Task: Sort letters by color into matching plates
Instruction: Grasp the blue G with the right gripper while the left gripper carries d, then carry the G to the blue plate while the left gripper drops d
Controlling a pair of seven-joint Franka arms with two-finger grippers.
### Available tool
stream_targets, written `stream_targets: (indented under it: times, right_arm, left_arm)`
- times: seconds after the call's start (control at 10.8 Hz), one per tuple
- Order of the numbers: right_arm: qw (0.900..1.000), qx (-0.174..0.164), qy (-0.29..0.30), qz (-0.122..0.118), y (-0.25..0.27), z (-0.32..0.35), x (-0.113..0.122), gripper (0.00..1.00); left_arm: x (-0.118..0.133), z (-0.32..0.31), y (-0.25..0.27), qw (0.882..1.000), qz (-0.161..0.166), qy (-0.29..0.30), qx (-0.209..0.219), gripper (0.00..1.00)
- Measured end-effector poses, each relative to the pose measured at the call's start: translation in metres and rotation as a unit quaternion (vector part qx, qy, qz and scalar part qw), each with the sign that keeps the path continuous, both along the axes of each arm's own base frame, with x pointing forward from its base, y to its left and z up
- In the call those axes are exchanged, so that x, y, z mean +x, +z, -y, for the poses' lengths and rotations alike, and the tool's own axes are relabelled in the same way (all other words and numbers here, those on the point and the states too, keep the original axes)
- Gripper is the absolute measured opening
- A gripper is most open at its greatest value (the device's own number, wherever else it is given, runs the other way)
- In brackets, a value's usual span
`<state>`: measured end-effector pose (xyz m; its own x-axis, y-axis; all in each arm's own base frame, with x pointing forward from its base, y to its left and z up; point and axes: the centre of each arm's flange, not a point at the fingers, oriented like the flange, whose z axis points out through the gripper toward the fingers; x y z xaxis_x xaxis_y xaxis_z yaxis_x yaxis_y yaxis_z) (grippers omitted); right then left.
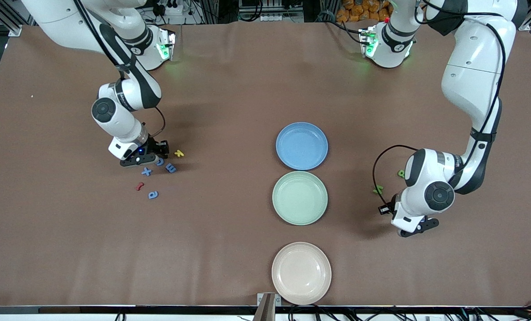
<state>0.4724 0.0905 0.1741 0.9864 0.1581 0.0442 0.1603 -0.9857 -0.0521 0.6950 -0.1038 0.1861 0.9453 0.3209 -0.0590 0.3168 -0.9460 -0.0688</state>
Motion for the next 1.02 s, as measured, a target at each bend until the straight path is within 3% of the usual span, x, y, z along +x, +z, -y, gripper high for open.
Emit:
stream_targets:
  times: [0.37,0.65,0.74,0.83,1.02]
  right_arm:
    - [1.000,0.001,-0.010,0.004,-0.002,0.004,0.010,0.54]
    - [1.000,0.003,-0.028,0.007,-0.002,0.004,0.018,0.53]
    - [1.000,0.003,-0.028,0.007,-0.002,0.004,0.019,0.50]
    - [1.000,0.002,-0.028,0.009,0.000,0.005,0.020,0.36]
    - [1.000,0.002,-0.026,0.010,0.000,0.004,0.021,0.35]
  left_arm:
    - [0.013,0.071,0.050,0.996,0.044,0.059,-0.041,0.30]
    - [-0.004,0.170,0.063,0.991,0.085,0.078,-0.070,0.30]
    - [-0.012,0.195,0.059,0.989,0.095,0.083,-0.080,0.30]
    - [-0.020,0.218,0.052,0.986,0.104,0.087,-0.092,0.30]
    - [-0.036,0.257,0.035,0.984,0.113,0.092,-0.108,0.30]
